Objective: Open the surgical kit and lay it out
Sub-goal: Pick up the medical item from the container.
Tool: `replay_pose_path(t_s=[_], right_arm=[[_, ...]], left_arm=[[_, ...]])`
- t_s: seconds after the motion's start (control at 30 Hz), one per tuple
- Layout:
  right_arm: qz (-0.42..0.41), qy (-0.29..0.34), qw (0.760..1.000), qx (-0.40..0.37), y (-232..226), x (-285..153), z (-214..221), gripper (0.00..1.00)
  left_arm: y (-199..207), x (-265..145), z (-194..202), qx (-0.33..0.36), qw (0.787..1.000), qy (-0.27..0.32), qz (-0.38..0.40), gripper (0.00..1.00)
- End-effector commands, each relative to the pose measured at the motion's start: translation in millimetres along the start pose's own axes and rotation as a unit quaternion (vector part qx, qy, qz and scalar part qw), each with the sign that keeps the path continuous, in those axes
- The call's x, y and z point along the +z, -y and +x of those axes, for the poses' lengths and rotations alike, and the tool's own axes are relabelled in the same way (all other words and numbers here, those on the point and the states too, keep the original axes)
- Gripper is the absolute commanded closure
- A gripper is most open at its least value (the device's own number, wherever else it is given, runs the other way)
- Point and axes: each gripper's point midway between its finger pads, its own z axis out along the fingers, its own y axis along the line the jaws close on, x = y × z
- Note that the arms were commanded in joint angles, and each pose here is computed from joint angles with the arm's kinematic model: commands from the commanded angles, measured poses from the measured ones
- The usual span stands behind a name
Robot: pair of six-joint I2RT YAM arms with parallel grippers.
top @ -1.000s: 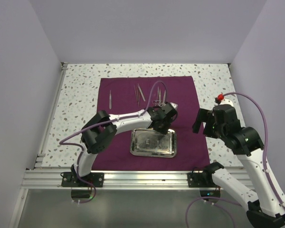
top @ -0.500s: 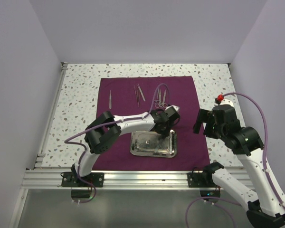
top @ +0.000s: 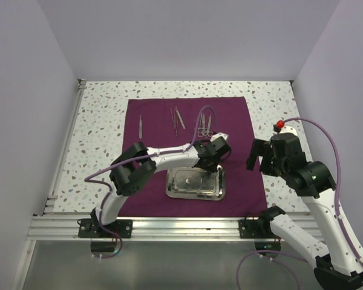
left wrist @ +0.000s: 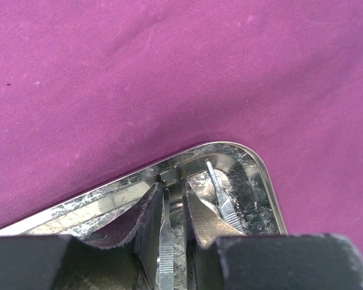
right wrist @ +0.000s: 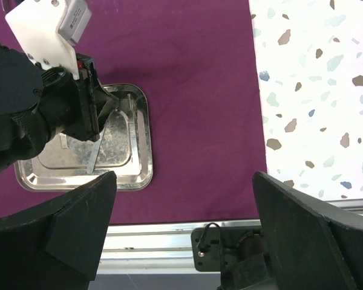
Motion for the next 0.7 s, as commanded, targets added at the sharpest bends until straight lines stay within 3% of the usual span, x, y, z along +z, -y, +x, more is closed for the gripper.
replay_pose_path(t_s=[0.0,0.13,0.33,0.5,0.67], right_arm=[[0.005,0.011,1.0,-0.008,1.6,0.5,-5.5,0.02],[0.009,0.011,1.0,-0.008,3.0,2.1,-5.1,0.02],[0.01,0.007,1.0,-0.01,2.6,4.6,-3.5,0.02],[0.008,0.007,1.0,-0.009,0.6,5.2,-5.5,0.02],[0.006,0.009,1.0,-0.005,-1.1,5.0,-8.3,0.02]], left_arm=[[-41.1,18.0,59.6,0.006,0.994,-0.078,-0.075,0.77],[-53.1,17.4,75.7,0.005,0.992,-0.088,-0.087,0.78],[-66.3,22.9,101.0,0.011,0.989,-0.11,-0.095,0.9],[-64.8,28.5,106.6,0.019,0.989,-0.116,-0.085,1.0],[-53.2,18.3,88.5,0.032,0.992,-0.108,-0.064,1.0]])
